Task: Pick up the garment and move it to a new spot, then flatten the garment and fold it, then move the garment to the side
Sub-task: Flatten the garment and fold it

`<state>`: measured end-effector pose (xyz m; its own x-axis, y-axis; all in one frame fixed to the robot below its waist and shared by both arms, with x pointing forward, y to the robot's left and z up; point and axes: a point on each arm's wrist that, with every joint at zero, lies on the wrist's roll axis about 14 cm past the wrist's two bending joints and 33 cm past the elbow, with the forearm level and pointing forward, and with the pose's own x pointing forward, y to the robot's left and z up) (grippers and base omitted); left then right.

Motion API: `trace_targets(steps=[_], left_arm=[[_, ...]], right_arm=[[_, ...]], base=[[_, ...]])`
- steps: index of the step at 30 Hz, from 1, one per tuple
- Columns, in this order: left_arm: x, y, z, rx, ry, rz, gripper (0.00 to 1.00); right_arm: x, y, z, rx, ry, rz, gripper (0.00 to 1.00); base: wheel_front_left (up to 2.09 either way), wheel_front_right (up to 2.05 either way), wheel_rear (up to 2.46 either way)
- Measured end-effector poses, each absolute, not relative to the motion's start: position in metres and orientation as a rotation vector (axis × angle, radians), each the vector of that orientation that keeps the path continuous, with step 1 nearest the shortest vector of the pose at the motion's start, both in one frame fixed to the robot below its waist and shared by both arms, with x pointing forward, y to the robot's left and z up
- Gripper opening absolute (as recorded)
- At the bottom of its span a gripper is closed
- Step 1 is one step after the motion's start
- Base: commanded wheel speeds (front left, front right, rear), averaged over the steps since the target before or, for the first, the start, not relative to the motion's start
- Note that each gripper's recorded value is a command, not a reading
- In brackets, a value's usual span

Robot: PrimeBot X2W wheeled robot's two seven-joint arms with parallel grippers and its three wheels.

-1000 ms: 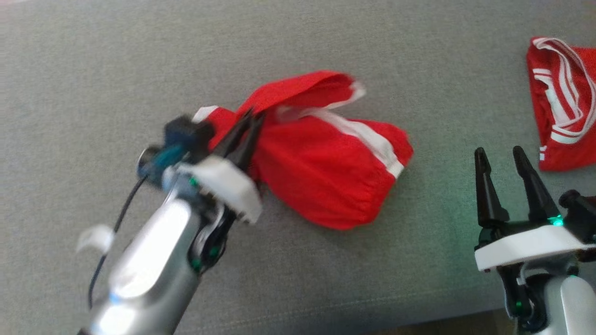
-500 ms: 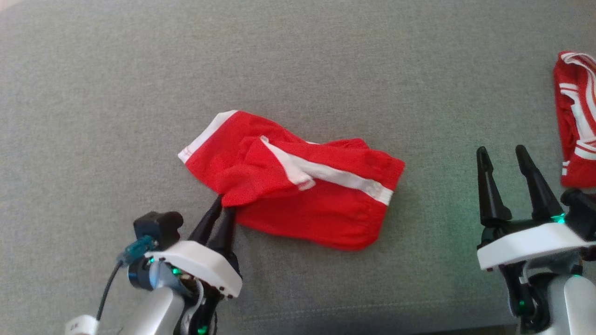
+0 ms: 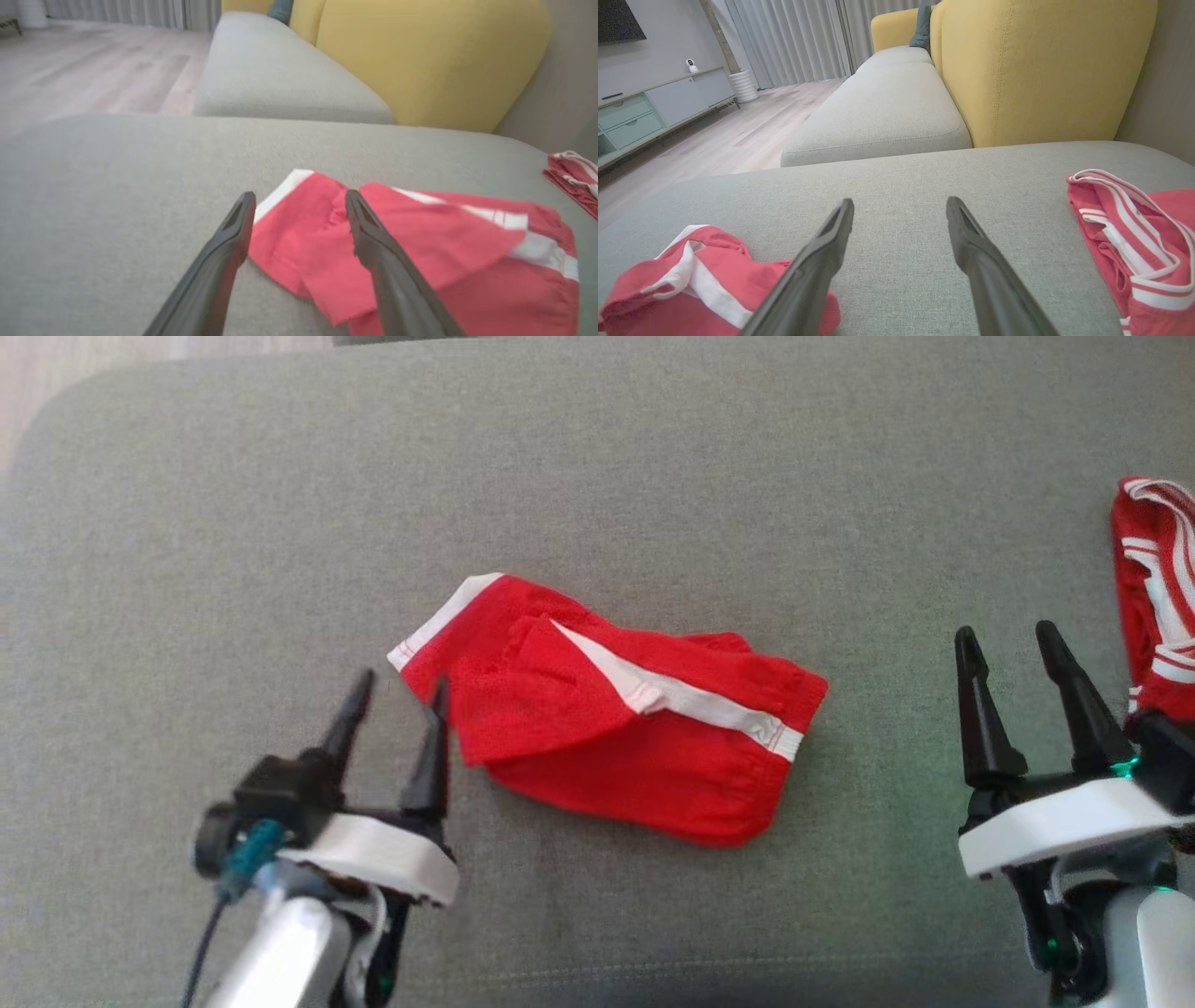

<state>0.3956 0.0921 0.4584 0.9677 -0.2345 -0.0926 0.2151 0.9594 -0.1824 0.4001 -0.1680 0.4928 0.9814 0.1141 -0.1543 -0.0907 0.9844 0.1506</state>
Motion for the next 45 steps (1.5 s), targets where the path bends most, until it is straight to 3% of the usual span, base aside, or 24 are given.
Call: trace_targets(steps=[7, 13, 29, 32, 45], left_arm=[[0.407, 0.135, 0.499, -0.082, -0.027, -0.123, 1.00], [0.395, 0.160, 0.495, -0.038, -0.015, -0.073, 1.00], [0.390, 0.159, 0.493, -0.035, -0.004, -0.080, 1.00], [0.388, 0.144, 0.489, -0.031, 0.022, -0.142, 1.00], [0.367, -0.002, 0.479, -0.005, 0.191, -0.717, 1.00]], right_arm=[[0.398, -0.164, 0.505, 0.117, 0.139, 0.117, 1.00], [0.386, -0.164, 0.503, 0.116, 0.156, 0.117, 1.00], [0.385, -0.165, 0.504, 0.116, 0.155, 0.115, 1.00], [0.385, -0.165, 0.502, 0.117, 0.161, 0.116, 1.00], [0.387, -0.165, 0.487, 0.134, 0.205, 0.111, 1.00]], base=[[0.00, 0.00, 0.00], [0.00, 0.00, 0.00], [0.00, 0.00, 0.00], [0.00, 0.00, 0.00], [0.00, 0.00, 0.00]])
